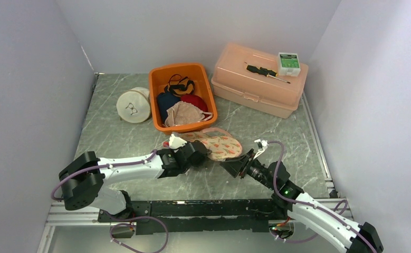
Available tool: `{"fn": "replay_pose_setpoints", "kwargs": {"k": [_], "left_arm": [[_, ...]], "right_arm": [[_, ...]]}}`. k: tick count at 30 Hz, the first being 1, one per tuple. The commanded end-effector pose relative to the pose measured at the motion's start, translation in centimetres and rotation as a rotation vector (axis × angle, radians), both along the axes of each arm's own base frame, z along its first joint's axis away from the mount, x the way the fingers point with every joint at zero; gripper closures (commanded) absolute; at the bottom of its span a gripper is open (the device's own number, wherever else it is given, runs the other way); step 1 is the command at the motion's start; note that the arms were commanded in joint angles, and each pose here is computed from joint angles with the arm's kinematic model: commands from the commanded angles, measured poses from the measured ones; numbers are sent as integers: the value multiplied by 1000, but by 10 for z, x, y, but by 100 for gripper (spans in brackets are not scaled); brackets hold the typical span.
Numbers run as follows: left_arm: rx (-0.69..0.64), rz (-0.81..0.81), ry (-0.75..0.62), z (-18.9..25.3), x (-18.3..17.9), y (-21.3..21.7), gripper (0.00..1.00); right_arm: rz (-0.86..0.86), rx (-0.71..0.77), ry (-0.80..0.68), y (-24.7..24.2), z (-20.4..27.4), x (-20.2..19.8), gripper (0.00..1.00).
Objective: Unzip the laundry bag and remove the bra
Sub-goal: Unzip the laundry bag at the center of the board.
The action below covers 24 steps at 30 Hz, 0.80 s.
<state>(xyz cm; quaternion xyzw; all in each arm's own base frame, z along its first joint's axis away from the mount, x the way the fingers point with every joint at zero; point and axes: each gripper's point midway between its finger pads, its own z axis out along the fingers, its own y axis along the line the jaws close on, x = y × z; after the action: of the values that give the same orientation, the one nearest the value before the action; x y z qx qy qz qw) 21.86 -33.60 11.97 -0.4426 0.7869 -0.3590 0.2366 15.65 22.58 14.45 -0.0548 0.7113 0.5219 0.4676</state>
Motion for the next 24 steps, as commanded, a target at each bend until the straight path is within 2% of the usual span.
{"fn": "replay_pose_setpoints", "kwargs": {"k": [1,11,19,24], "left_arm": [[-66,16,-29,22,3,-5,97],[-69,28,-50,31,5,-1,97],[-73,32,-63,36,6,1,97],[-72,27,-62,35,6,-1,97]], "right_arm": [[-32,-76,53,-8,-42,0,50],[-20,-128,114,-9,-59,-5,49],[-40,-134,131,-13,-63,-4,57],[-39,-108,111,-10,-56,-2,59]]}}
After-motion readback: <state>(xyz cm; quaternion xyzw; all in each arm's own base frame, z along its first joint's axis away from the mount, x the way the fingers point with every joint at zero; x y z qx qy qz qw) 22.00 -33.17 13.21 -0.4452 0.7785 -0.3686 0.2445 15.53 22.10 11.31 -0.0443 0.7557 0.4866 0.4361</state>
